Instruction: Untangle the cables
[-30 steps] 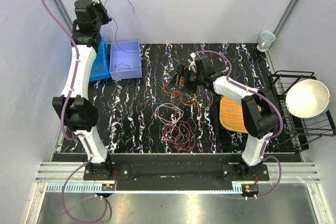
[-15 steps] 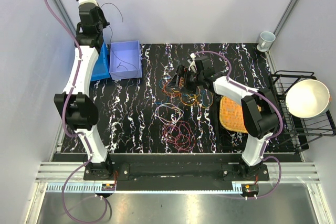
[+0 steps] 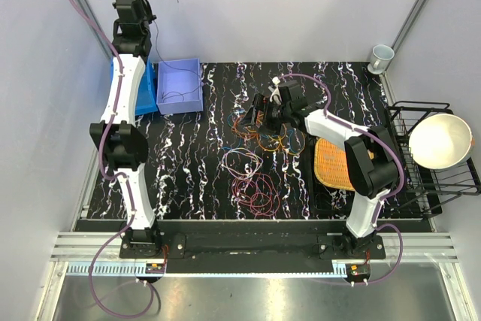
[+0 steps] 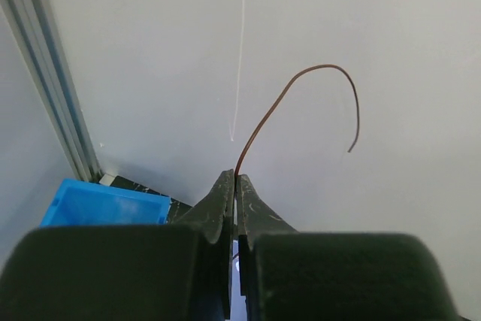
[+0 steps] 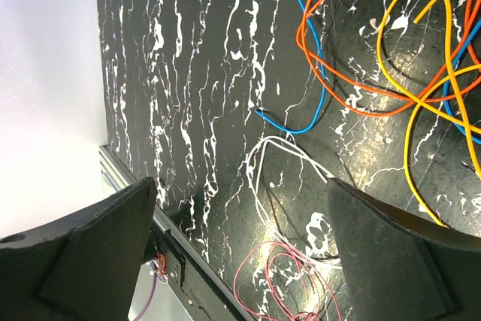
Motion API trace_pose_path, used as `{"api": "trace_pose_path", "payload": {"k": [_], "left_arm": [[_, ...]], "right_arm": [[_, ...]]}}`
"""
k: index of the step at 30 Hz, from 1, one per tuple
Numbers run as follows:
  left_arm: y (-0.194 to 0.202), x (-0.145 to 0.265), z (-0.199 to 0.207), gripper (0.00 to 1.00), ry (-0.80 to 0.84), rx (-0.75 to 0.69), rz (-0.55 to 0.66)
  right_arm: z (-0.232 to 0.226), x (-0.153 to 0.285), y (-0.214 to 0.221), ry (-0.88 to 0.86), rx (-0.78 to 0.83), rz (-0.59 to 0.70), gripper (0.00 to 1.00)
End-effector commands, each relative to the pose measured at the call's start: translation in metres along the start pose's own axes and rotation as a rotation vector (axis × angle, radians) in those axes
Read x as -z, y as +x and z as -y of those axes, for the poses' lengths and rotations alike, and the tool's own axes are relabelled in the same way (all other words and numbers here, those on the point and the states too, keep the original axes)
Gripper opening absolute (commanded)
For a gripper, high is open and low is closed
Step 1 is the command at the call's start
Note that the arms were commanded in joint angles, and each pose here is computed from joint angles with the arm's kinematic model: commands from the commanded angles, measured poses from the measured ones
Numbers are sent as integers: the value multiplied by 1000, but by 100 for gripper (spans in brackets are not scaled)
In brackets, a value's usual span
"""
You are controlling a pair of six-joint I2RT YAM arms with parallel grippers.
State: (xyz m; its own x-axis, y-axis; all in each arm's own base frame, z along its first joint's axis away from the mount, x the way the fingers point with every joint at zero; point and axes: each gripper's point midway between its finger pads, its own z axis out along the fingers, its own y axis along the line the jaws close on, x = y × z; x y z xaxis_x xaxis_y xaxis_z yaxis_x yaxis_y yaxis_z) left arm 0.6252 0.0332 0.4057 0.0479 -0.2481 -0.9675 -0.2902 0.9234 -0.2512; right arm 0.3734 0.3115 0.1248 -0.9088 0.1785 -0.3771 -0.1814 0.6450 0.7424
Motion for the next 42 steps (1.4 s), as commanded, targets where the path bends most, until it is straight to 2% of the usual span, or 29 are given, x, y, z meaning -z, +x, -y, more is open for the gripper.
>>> {"api": "trace_pose_path", "payload": {"k": [1,5,11,13,17,19,21,22,23,27,34,38,39,40,41,42], "left_arm": [[-19,-10,-14,0,-63,-9,92],[7,-20,-28,0,-108,-71,60],[43,-25,-38,0,-132,-84,2],[42,-26,-46,0,-119,-72,5],[74,-16,-32,0,-15,-33,-85],[96,-11,-36,0,-25,-5,-137],[101,-4,-44,0,-56,11,-149],[119,1,-48,0,-70,34,-185],[115,6,-48,0,-69,53,-175],[143,15,-45,0,-40,100,-236],[199,9,-40,0,-25,64,-391],[199,7,-35,0,-11,55,-431],[192,5,-32,2,-3,58,-423],[191,7,-31,9,0,50,-433],[189,8,-29,21,10,51,-437],[181,7,-26,43,22,46,-426]], "right_arm": [[-11,-2,-9,-39,23,6,100],[-8,-7,-8,-39,15,-6,100],[-3,-14,-8,-36,7,-17,100],[-2,-16,-8,-33,5,-18,100],[-1,-19,-9,-33,-2,-22,100],[-1,-19,-9,-33,0,-20,100],[1,-19,-8,-26,0,-21,100],[2,-19,-8,-24,-1,-21,100],[2,-19,-8,-23,0,-20,100],[2,-18,-4,-31,-4,-27,100],[-1,-15,-2,-41,-4,-24,100],[-1,-12,-1,-41,-2,-22,100],[-1,-12,-1,-41,-2,-22,100],[-2,-12,-2,-45,0,-20,100],[-2,-12,-2,-45,-1,-20,100],[-3,-12,-2,-47,-1,-18,100]]}}
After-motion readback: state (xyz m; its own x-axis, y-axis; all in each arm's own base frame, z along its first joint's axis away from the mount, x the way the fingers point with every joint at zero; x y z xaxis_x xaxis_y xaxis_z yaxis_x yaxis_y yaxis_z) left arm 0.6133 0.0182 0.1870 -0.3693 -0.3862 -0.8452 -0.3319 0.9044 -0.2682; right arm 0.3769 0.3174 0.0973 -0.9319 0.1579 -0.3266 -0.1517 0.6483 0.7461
